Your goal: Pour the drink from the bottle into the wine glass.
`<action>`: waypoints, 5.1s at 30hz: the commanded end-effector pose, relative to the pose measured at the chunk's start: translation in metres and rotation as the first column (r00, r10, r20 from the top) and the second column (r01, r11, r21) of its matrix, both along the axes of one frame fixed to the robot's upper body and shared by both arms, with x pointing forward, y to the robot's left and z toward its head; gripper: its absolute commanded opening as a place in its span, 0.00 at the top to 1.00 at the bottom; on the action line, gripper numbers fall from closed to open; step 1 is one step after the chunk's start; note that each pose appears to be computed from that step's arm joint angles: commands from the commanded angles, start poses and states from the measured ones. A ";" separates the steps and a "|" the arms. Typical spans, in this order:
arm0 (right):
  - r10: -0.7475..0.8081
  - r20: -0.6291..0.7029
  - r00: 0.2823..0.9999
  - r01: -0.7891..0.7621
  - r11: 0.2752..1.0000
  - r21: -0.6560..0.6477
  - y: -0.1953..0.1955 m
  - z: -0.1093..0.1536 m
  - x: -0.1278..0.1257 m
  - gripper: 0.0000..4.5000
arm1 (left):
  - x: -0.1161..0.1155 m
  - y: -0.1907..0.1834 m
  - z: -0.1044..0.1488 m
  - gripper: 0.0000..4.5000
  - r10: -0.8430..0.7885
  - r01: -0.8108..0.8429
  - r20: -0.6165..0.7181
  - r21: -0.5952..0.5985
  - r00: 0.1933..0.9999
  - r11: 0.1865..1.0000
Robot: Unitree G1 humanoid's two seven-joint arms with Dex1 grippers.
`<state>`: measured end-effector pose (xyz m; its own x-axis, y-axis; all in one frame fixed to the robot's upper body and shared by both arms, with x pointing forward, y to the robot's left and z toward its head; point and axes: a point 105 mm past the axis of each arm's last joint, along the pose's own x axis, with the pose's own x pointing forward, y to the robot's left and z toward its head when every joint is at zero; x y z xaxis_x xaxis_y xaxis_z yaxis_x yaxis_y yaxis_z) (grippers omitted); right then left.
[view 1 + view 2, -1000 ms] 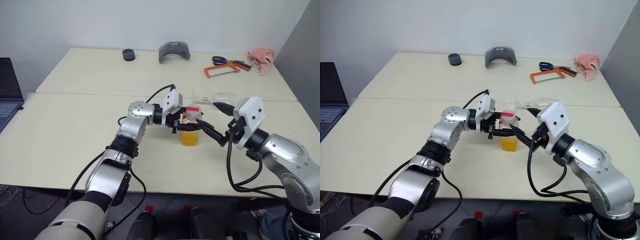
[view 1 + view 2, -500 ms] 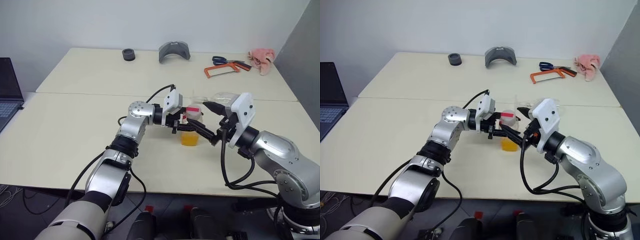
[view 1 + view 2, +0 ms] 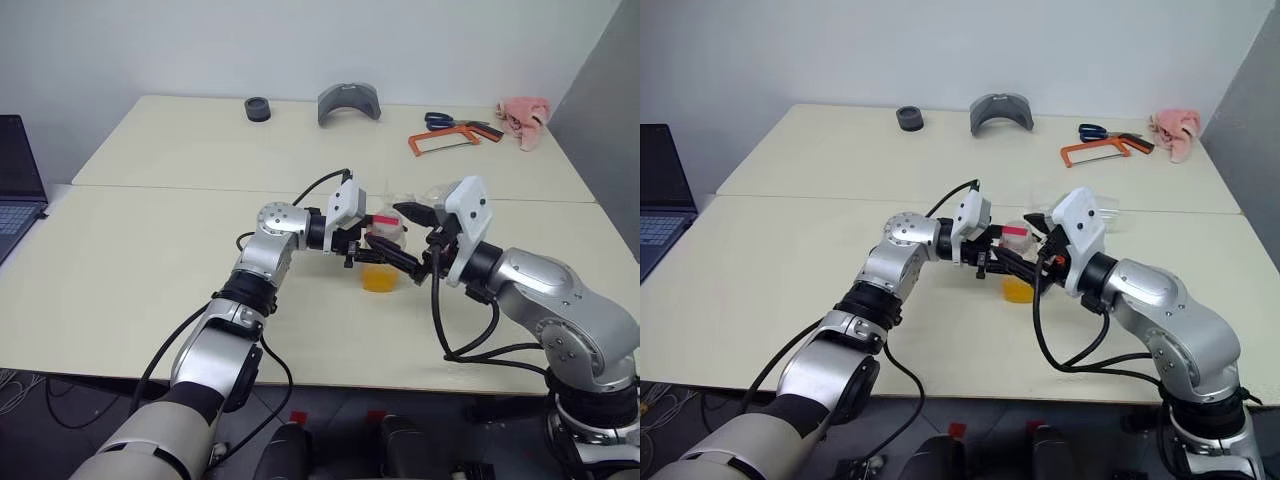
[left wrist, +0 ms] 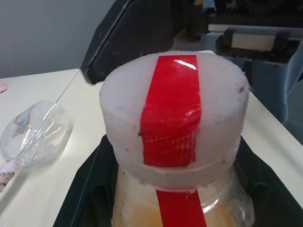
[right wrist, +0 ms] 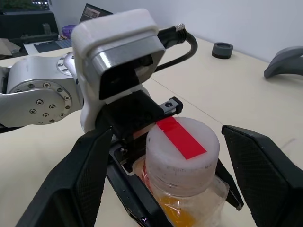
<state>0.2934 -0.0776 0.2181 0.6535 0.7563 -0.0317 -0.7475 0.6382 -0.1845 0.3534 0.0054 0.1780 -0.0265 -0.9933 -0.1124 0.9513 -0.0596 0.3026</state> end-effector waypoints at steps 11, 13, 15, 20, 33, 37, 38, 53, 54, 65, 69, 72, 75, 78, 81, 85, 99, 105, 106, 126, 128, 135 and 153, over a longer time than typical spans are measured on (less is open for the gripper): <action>0.048 0.127 0.991 -0.042 0.998 -0.053 0.007 0.013 -0.005 0.60 | -0.003 -0.002 0.007 0.52 -0.014 0.014 0.042 -0.010 0.999 1.000; 0.054 0.174 0.983 -0.038 0.995 -0.092 0.008 0.013 -0.006 0.60 | -0.003 -0.002 0.007 0.52 -0.013 0.013 0.041 -0.010 0.999 1.000; 0.069 0.225 0.972 -0.040 0.991 -0.130 0.010 0.012 -0.008 0.60 | -0.003 -0.001 0.007 0.52 -0.012 0.012 0.039 -0.011 0.999 1.000; 0.051 0.227 0.973 -0.050 0.999 -0.010 0.008 0.018 -0.011 0.62 | -0.004 -0.001 0.006 0.52 -0.007 0.007 0.037 -0.013 0.999 1.000; -0.317 0.071 0.946 0.305 0.941 0.144 -0.080 -0.007 -0.012 0.62 | -0.004 0.001 0.004 0.52 0.014 -0.013 0.030 -0.024 0.999 1.000; -0.426 -0.010 0.904 0.425 0.898 0.114 -0.108 -0.042 -0.012 0.62 | -0.003 0.000 0.005 0.52 0.018 -0.017 0.029 -0.029 0.999 0.999; -0.458 -0.049 0.888 0.461 0.883 0.087 -0.117 -0.060 -0.014 0.62 | -0.003 0.000 0.005 0.52 0.018 -0.017 0.029 -0.030 0.999 0.999; -0.504 -0.098 0.858 0.507 0.862 0.006 -0.138 -0.100 -0.026 0.00 | 0.010 0.015 0.017 0.52 0.134 -0.132 0.010 -0.095 0.991 0.987; -0.499 -0.094 0.862 0.501 0.866 -0.004 -0.139 -0.099 -0.026 0.00 | 0.012 0.017 0.020 0.52 0.152 -0.150 0.010 -0.106 0.988 0.983; -0.056 0.001 0.998 0.056 0.998 -0.042 -0.038 -0.049 -0.029 0.00 | 0.086 0.110 0.051 0.52 0.751 -0.727 0.001 -0.247 0.661 0.640; 0.021 0.050 0.999 -0.020 0.999 -0.031 -0.001 -0.028 -0.012 0.00 | 0.105 0.147 0.050 0.52 0.886 -0.861 -0.022 -0.249 0.463 0.443; 0.055 0.086 0.995 -0.053 0.998 -0.031 0.024 -0.015 0.004 0.00 | 0.114 0.173 0.051 0.52 0.943 -0.917 -0.034 -0.246 0.331 0.313; 0.085 0.115 0.990 -0.082 0.996 -0.025 0.047 -0.005 0.017 0.00 | 0.117 0.193 0.052 0.52 0.972 -0.946 -0.050 -0.243 0.231 0.213; 0.141 0.135 0.981 -0.136 0.990 -0.046 0.071 0.001 0.023 0.00 | 0.119 0.211 0.051 0.52 0.987 -0.965 -0.076 -0.233 0.142 0.121; 0.167 0.150 0.975 -0.159 0.985 -0.061 0.085 0.005 0.028 0.00 | 0.120 0.219 0.050 0.52 0.989 -0.971 -0.105 -0.226 0.107 0.081; 0.177 0.160 0.971 -0.168 0.984 -0.066 0.093 0.006 0.032 0.00 | 0.120 0.224 0.044 0.52 0.985 -0.976 -0.153 -0.212 0.080 0.046; 0.183 0.165 0.969 -0.176 0.983 -0.055 0.100 0.009 0.034 0.00 | 0.117 0.235 0.014 0.02 0.983 -0.992 -0.179 -0.123 0.036 0.014; 0.185 0.165 0.969 -0.179 0.983 -0.050 0.100 0.009 0.032 0.00 | 0.114 0.232 0.006 0.00 0.987 -0.992 -0.148 -0.116 0.067 0.050; 0.184 0.162 0.969 -0.178 0.983 -0.050 0.100 0.008 0.032 0.00 | 0.113 0.231 0.003 0.00 0.988 -0.992 -0.133 -0.115 0.073 0.058; -0.024 -0.038 0.999 0.021 0.998 -0.058 0.041 -0.062 0.009 0.00 | 0.075 0.232 -0.060 0.00 0.990 -0.986 -0.033 -0.107 0.135 0.131; -0.056 -0.073 0.996 0.055 0.998 -0.014 0.036 -0.064 0.006 0.00 | 0.064 0.231 -0.067 0.00 0.985 -0.981 -0.044 -0.106 0.168 0.163; -0.214 -0.250 0.944 0.261 0.949 0.177 0.020 -0.075 0.007 0.00 | 0.026 0.228 -0.078 0.00 0.963 -0.960 -0.042 -0.093 0.268 0.263; -0.097 -0.715 0.693 0.706 0.293 0.645 -0.001 -0.056 0.130 0.00 | 0.004 0.165 -0.042 0.00 0.741 -0.738 0.009 -0.080 0.671 0.670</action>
